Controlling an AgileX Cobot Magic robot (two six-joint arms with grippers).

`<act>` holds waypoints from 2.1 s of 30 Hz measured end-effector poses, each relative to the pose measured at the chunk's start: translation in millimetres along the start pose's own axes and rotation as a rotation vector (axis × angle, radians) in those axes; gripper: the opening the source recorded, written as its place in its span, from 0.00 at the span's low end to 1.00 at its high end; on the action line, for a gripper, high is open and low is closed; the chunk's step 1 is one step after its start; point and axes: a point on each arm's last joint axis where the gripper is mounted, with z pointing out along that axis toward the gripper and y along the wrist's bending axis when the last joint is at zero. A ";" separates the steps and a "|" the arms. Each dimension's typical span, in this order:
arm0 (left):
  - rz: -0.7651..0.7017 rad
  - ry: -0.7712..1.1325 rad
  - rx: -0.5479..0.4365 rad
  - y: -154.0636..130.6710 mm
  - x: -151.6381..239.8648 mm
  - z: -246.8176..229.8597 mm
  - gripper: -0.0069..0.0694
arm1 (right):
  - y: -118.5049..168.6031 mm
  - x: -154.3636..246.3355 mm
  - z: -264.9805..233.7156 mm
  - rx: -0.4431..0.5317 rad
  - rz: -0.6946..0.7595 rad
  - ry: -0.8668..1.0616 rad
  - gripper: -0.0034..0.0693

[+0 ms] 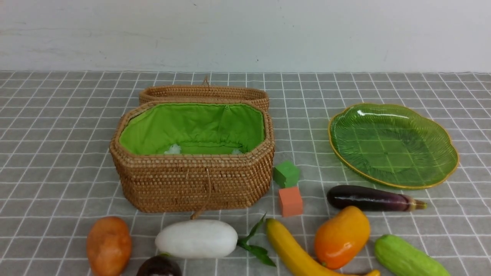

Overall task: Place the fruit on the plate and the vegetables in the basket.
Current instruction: Grab a potato with your left arm and place it in the basket on the left

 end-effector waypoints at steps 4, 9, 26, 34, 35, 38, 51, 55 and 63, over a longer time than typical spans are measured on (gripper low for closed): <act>0.196 0.379 -0.265 -12.3 9.1 42.5 0.40 | 0.0 0.0 0.0 0.000 0.000 0.000 0.38; 0.400 0.735 -0.558 27.2 34.6 56.4 0.40 | 0.0 0.0 0.0 0.000 0.000 0.000 0.38; 0.388 1.538 -0.855 139.8 124.5 89.7 0.41 | 0.0 0.0 0.0 0.000 0.000 0.000 0.38; 0.372 1.608 -0.835 155.4 137.9 93.8 0.41 | 0.0 0.0 0.0 0.000 0.000 0.000 0.38; 0.372 1.608 -0.835 155.4 137.9 93.8 0.41 | 0.0 0.0 0.0 0.000 0.000 0.000 0.38; 0.388 1.578 -0.824 156.1 137.7 97.0 0.41 | 0.0 0.0 0.0 0.000 0.000 0.000 0.38; 0.513 1.417 -0.909 186.0 140.5 113.0 0.63 | 0.0 0.0 0.0 0.000 0.000 0.000 0.38; 0.476 1.457 -0.959 205.4 153.4 111.7 0.80 | 0.0 0.0 0.0 0.000 0.000 0.000 0.38; 0.334 1.514 -1.093 259.1 191.4 103.3 0.86 | 0.0 0.0 0.0 0.000 0.000 0.000 0.38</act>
